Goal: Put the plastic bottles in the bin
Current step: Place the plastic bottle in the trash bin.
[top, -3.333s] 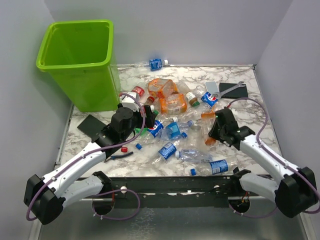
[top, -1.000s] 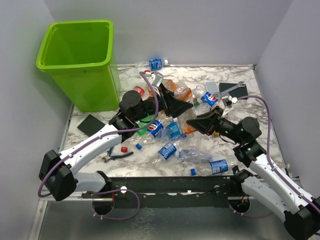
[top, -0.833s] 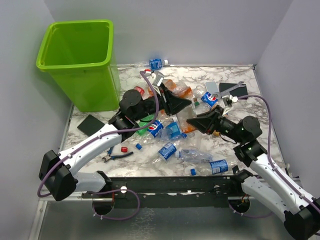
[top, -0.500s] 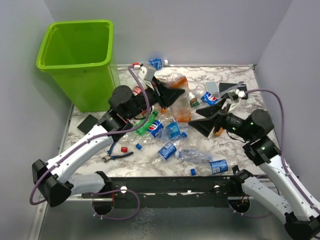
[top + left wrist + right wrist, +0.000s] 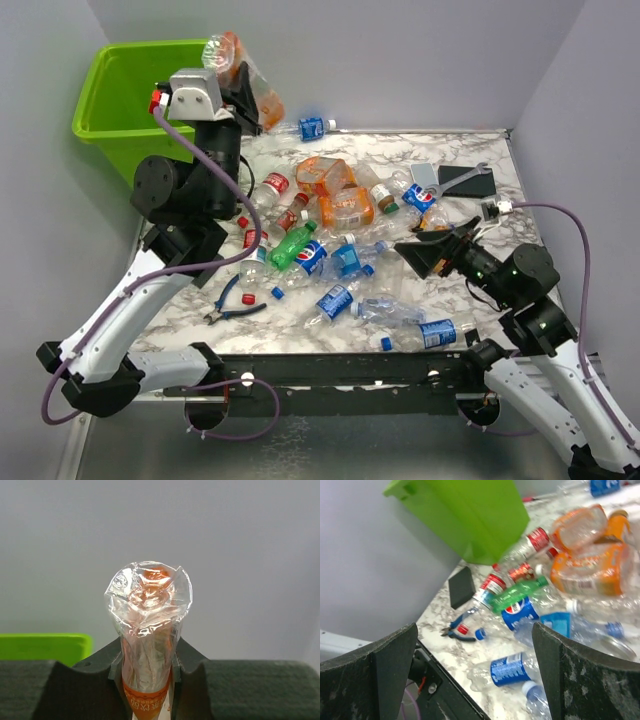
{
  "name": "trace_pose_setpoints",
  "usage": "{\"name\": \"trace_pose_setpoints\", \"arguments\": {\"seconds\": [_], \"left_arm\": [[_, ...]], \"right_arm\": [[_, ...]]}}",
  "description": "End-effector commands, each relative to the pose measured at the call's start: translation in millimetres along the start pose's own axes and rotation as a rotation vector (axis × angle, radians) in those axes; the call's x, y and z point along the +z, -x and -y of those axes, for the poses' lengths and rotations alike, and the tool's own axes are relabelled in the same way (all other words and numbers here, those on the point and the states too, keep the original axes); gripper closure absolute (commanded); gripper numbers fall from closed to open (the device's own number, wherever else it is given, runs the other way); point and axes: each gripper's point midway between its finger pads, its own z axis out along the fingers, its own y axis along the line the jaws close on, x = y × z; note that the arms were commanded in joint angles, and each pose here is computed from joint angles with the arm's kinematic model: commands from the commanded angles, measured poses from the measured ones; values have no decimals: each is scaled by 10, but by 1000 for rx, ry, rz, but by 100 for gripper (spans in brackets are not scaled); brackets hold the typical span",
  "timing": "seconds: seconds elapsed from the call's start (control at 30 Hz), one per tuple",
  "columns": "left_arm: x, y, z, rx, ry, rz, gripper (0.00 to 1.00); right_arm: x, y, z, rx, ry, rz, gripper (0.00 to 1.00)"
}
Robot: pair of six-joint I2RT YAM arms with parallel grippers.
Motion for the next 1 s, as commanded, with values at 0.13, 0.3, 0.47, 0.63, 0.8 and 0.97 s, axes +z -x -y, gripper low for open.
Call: {"name": "trace_pose_setpoints", "arguments": {"seconds": [0.13, 0.3, 0.47, 0.63, 0.8, 0.97], "left_arm": [[358, -269, -1068, 405, 526, -118, 86], [500, -379, -1625, 381, 696, -96, 85], [522, -461, -1941, 409, 791, -79, 84], [430, -745, -2115, 501, 866, -125, 78], [455, -1116, -2150, 560, 818, -231, 46], [473, -961, -2121, 536, 816, -213, 7]], "right_arm": [[9, -515, 409, 120, -152, -135, 0], [-4, -664, 392, 143, -129, -192, 0], [-56, -748, 432, 150, -142, -206, 0], [-100, -682, 486, 119, -188, -188, 0], [-122, -598, 466, 67, -190, -183, 0], [-173, -394, 512, -23, -250, -154, 0]]}}
